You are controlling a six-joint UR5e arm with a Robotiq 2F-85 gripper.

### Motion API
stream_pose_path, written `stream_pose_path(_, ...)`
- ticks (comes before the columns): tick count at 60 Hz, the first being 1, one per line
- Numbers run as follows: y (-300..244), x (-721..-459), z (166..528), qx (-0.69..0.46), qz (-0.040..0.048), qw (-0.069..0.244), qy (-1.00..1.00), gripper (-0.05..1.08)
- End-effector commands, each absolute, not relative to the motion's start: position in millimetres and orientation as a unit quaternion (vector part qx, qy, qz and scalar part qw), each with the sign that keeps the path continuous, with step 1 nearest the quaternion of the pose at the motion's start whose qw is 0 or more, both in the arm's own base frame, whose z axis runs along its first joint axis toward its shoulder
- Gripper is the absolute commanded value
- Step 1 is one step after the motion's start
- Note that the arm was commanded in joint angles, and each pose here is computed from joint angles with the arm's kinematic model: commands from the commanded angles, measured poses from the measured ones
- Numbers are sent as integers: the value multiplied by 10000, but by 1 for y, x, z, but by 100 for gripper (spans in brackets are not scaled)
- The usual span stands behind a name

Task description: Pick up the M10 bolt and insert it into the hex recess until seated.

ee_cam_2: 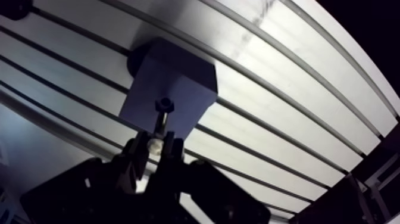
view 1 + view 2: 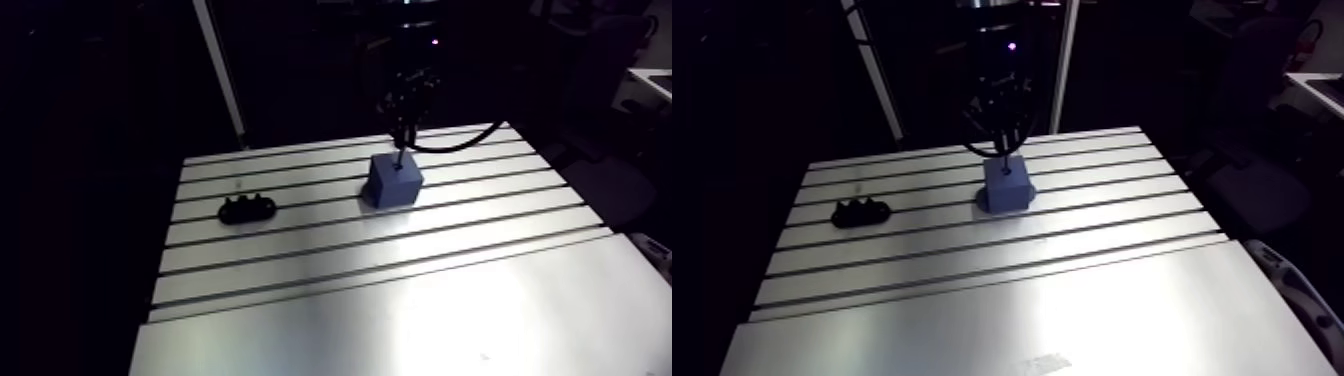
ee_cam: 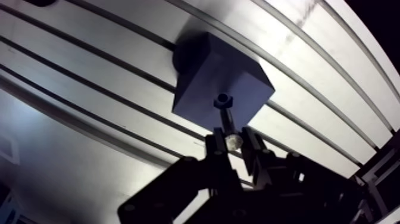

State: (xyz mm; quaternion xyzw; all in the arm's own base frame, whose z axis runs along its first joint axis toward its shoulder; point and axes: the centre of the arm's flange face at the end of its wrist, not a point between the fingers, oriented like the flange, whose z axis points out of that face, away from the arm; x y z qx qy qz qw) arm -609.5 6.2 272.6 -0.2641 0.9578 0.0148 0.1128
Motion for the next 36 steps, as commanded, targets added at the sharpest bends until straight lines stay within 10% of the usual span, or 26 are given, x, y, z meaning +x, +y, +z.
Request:
stream_pose_path(1, 5, -610, 272, -2646, 151, 1126, 9576, 91)
stream_pose_path(36, 6, -612, 262, -2647, 143, 1141, 9575, 91)
